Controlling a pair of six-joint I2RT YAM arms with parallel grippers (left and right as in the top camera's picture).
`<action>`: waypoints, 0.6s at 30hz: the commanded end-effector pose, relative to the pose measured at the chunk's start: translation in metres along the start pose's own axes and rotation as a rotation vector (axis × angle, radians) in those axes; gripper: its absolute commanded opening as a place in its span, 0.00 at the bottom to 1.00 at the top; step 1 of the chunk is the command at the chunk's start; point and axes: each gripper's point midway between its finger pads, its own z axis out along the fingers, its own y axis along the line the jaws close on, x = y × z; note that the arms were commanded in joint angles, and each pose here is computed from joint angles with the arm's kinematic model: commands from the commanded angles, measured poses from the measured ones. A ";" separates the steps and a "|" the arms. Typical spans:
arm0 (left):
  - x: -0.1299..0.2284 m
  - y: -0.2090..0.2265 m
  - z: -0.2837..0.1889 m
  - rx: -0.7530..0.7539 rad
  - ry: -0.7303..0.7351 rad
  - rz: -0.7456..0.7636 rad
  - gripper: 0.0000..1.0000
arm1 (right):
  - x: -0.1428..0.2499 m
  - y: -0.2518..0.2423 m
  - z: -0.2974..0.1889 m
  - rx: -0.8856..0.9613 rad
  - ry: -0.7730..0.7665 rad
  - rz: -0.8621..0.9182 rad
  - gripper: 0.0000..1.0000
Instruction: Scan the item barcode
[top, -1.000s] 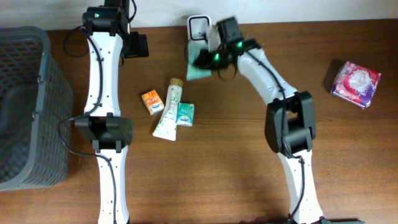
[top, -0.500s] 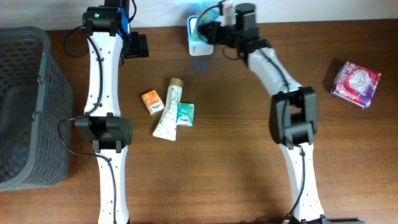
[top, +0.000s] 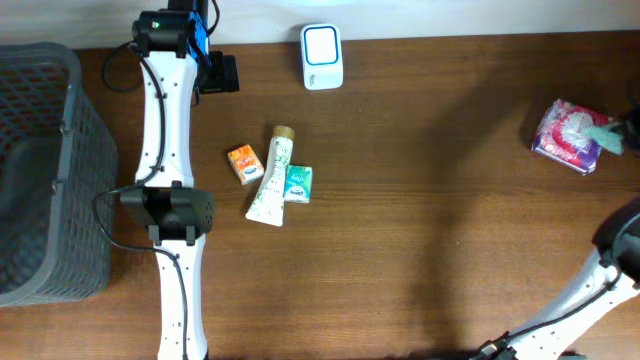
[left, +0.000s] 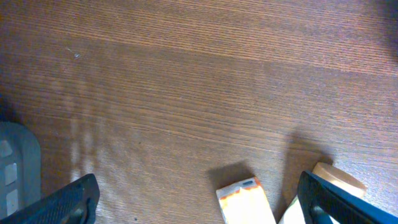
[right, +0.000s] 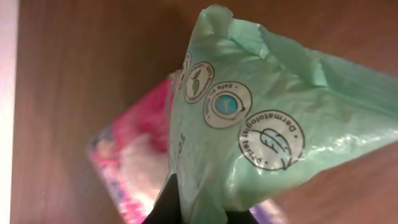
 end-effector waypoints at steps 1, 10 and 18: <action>-0.005 0.007 -0.015 -0.005 -0.029 -0.009 0.99 | -0.021 -0.037 -0.025 0.064 -0.062 0.022 0.04; -0.005 0.007 -0.015 -0.005 -0.029 -0.009 0.99 | 0.032 -0.007 -0.003 -0.150 0.142 -0.196 0.73; -0.005 0.007 -0.015 -0.005 -0.029 -0.009 0.99 | 0.056 0.047 -0.107 -0.195 0.142 -0.151 0.84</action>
